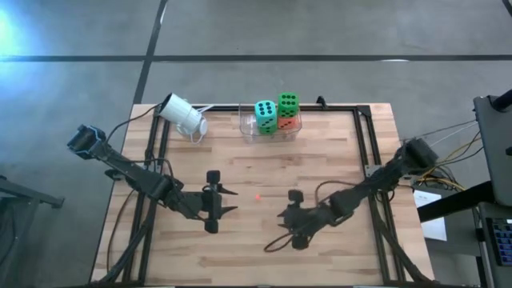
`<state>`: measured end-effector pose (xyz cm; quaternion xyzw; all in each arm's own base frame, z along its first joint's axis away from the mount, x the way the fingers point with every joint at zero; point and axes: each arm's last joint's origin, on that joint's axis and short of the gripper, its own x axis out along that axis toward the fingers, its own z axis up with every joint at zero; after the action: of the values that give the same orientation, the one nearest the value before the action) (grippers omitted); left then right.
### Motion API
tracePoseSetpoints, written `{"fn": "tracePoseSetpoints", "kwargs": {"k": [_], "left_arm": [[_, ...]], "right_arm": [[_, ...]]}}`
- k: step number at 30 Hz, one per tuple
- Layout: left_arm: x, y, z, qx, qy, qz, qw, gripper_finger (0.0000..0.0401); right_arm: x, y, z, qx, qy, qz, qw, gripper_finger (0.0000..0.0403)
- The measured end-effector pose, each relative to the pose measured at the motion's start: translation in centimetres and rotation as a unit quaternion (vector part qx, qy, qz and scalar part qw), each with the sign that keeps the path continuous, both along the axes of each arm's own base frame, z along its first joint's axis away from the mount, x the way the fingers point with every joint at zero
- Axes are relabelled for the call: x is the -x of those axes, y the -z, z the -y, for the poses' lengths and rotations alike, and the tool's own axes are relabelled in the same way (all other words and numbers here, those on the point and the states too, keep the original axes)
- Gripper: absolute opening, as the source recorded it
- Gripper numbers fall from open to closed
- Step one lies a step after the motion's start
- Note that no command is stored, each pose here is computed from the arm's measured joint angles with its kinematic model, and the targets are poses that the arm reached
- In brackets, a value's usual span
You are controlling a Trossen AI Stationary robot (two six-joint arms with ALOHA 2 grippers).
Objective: Pick & Place Dice
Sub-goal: Put the small red dice into the transparent bin
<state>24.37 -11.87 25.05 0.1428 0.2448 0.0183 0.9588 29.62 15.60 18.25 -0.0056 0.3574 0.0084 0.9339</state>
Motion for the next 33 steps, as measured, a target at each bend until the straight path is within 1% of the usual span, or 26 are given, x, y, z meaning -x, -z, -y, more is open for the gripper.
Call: {"fn": "tracePoseSetpoints", "kwargs": {"k": [3, 6, 8, 10, 12, 17, 23, 31, 33], "left_arm": [[0.0, 0.0, 0.0, 0.0, 0.0, 0.0, 1.0, 0.0192], [0.0, 0.0, 0.0, 0.001, 0.001, 0.0, 1.0, 0.0193], [0.0, 0.0, 0.0, 0.002, 0.003, -0.001, 1.0, 0.0192], [0.0, 0.0, 0.0, 0.004, 0.007, -0.002, 1.0, 0.0191], [0.0, 0.0, 0.0, 0.004, 0.007, -0.002, 1.0, 0.0191], [0.0, 0.0, 0.0, 0.003, 0.009, -0.004, 1.0, 0.0193], [0.0, 0.1, 0.0, 0.004, 0.01, -0.006, 1.0, 0.0191], [0.0, 0.0, 0.1, 0.007, 0.01, -0.002, 1.0, 0.0191], [0.0, 0.0, 0.1, 0.007, 0.01, -0.002, 1.0, 0.0191]], "right_arm": [[-1.3, 1.4, -1.1, -0.005, -0.013, -0.021, 1.0, 0.0126], [-2.6, 2.3, -2.2, -0.023, -0.015, -0.035, 0.999, 0.0123], [-3.6, 2.5, -3.0, -0.035, -0.018, -0.035, 0.999, 0.0123], [-4.3, 2.6, -4.0, -0.037, -0.024, -0.035, 0.998, 0.0124], [-4.7, 2.8, -5.0, -0.037, -0.043, -0.043, 0.997, 0.0125], [-4.9, 3.8, -6.4, -0.003, -0.061, -0.096, 0.994, 0.0123], [-4.9, 3.5, -7.3, 0.024, -0.11, -0.096, 0.989, 0.0116], [-4.3, 3.5, -7.0, 0.077, -0.166, -0.107, 0.977, 0.0113], [-4.3, 3.7, -6.9, 0.075, -0.182, -0.111, 0.974, 0.0111]]}}
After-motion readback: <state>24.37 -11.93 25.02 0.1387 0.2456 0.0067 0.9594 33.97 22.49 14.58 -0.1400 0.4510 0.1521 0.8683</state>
